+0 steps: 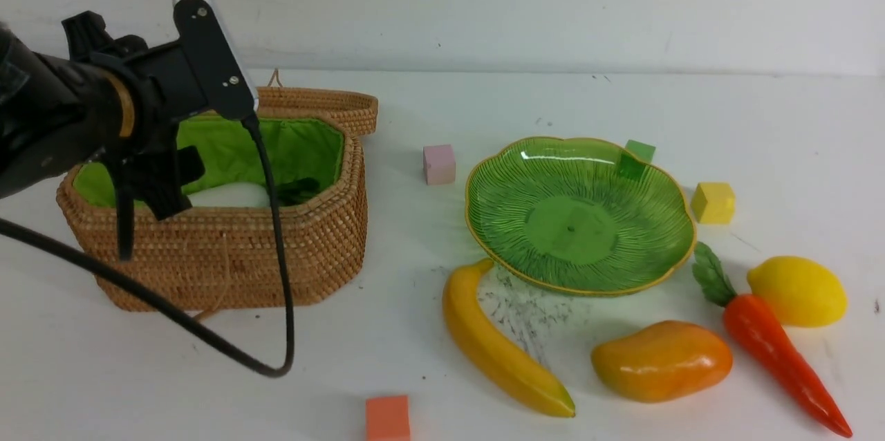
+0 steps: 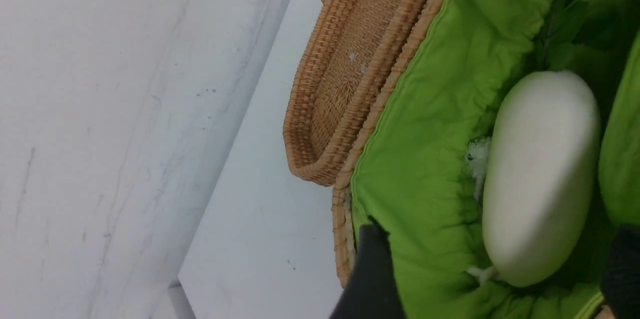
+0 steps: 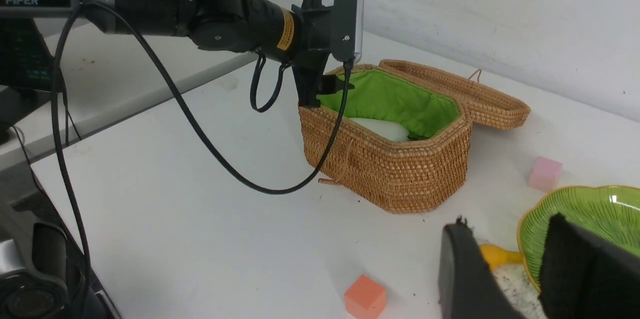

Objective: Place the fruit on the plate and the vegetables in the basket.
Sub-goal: Use the right arm to grab a banana and put it into the right plate

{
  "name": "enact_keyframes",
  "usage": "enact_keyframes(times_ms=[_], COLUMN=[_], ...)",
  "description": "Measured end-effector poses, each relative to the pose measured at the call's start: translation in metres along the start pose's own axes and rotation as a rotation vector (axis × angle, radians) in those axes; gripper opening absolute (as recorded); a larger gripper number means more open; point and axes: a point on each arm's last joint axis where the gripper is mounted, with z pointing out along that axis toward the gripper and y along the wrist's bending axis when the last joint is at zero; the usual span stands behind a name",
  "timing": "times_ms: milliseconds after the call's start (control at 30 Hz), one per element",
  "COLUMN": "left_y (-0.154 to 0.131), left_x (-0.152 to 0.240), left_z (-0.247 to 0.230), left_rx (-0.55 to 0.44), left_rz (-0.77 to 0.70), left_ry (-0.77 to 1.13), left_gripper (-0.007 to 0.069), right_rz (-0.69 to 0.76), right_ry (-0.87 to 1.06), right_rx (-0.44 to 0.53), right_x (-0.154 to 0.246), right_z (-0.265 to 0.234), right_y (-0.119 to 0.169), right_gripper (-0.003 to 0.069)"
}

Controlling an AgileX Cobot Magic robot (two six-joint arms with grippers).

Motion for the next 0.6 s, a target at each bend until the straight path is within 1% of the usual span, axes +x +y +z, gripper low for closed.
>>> enact_keyframes(times_ms=[67,100,200,233,300,400,467,500,533,600], left_y=[0.001,0.002,0.005,0.008,0.011,0.014,0.014,0.014,0.013,0.01], left_x=[0.0,0.0,-0.001,-0.003,-0.003,-0.002,-0.001,0.0,0.0,0.002], left_z=[-0.005,-0.008,-0.017,-0.028,-0.041,-0.062,-0.077,-0.085,-0.086,-0.106], left_rx=[0.005,0.009,0.008,0.006,0.014,0.049,0.08,0.101,0.113,0.173], left_rz=[-0.068,-0.126,-0.215,-0.307,-0.428,-0.635,-0.744,-0.796,-0.815,-0.915], left_ry=[-0.001,-0.009,-0.029,-0.052,-0.075,-0.094,-0.101,-0.102,-0.099,-0.112], left_gripper=[0.051,0.0476,0.0407,0.0321,0.0229,0.0046,-0.0013,-0.0013,-0.0013,-0.0013], right_rz=[0.0,0.0,0.0,0.0,0.0,0.0,0.0,0.0,0.0,0.0], right_ry=[0.0,0.0,0.0,0.0,0.001,0.003,0.007,0.009,0.011,0.028], right_rx=[0.0,0.0,0.0,0.0,0.0,0.0,-0.001,-0.001,-0.001,-0.002], right_x=[0.0,0.0,0.0,0.0,0.0,0.0,0.001,0.001,0.001,0.003], right_z=[0.0,0.0,0.0,0.0,0.0,0.0,0.0,0.0,0.0,0.0], right_y=[0.0,0.0,0.0,0.0,0.0,0.0,0.0,0.0,0.0,0.0], right_gripper=[0.0237,0.0237,0.0237,0.0237,0.0237,0.0237,0.0237,0.0237,0.0237,0.0237])
